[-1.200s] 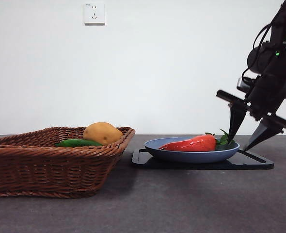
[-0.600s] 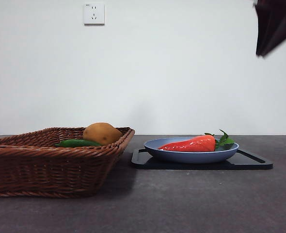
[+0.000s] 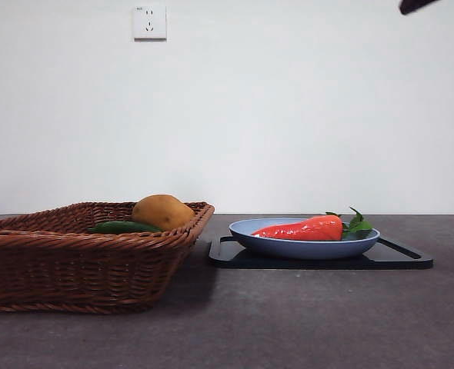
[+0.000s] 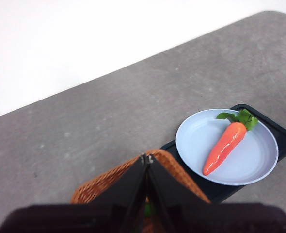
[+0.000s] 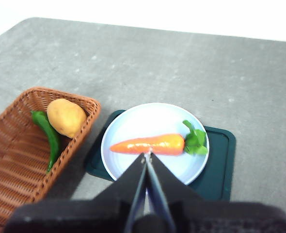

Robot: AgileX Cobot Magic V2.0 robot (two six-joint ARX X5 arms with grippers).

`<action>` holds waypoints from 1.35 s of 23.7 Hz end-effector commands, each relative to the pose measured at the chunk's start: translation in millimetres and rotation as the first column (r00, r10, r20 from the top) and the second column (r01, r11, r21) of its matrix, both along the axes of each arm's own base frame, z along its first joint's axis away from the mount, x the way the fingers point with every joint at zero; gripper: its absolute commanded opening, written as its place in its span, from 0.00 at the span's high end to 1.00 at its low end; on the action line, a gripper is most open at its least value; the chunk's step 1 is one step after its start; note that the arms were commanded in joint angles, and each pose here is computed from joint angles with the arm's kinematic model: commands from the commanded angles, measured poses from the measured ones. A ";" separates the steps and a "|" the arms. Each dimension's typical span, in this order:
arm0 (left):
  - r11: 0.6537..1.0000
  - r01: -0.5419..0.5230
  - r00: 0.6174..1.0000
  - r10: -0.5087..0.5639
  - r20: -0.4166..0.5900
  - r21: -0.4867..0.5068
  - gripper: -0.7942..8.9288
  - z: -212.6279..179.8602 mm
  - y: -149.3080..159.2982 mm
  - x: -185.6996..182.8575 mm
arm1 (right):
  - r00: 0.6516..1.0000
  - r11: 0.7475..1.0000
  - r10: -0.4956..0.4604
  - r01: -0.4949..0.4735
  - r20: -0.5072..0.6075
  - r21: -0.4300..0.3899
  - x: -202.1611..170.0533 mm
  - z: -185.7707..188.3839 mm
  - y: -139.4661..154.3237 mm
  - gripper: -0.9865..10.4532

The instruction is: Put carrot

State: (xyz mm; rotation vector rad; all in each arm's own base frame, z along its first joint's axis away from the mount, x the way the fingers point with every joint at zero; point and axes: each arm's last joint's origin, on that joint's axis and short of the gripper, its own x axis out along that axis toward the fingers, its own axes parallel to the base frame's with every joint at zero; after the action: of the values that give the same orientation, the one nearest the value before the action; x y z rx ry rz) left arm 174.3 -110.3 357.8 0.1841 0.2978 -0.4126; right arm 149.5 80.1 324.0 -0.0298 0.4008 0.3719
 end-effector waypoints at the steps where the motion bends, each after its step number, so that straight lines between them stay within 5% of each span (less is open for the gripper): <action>1: 0.999 -0.018 1.000 0.019 0.024 -0.037 0.91 -24.7 18.5 -24.1 | 0.999 1.000 0.005 -0.005 0.044 0.014 -15.6 -29.7 -4.4 0.91; 8: 0.988 -0.027 0.995 0.040 0.088 -0.153 0.91 -70.2 58.3 -84.4 | 0.992 0.993 0.006 -0.021 0.129 0.113 -47.3 -80.9 -20.4 0.91; 26: 0.991 -0.027 0.995 0.040 0.097 -0.134 0.91 -70.7 61.2 -88.3 | 0.991 0.995 -0.012 -0.001 0.135 0.100 -46.7 -80.9 -20.7 0.91; 32: 0.976 -0.197 0.960 0.212 0.182 -0.097 0.91 -72.7 88.5 -104.7 | 0.991 0.995 -0.012 -0.002 0.134 0.099 -46.7 -81.0 -20.7 0.91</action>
State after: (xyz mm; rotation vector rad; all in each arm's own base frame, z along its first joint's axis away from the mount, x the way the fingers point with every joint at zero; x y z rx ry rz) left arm 68.9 -23.9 286.0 0.0936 0.1168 -0.2267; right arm 102.9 58.7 239.4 0.0308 0.2637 0.3790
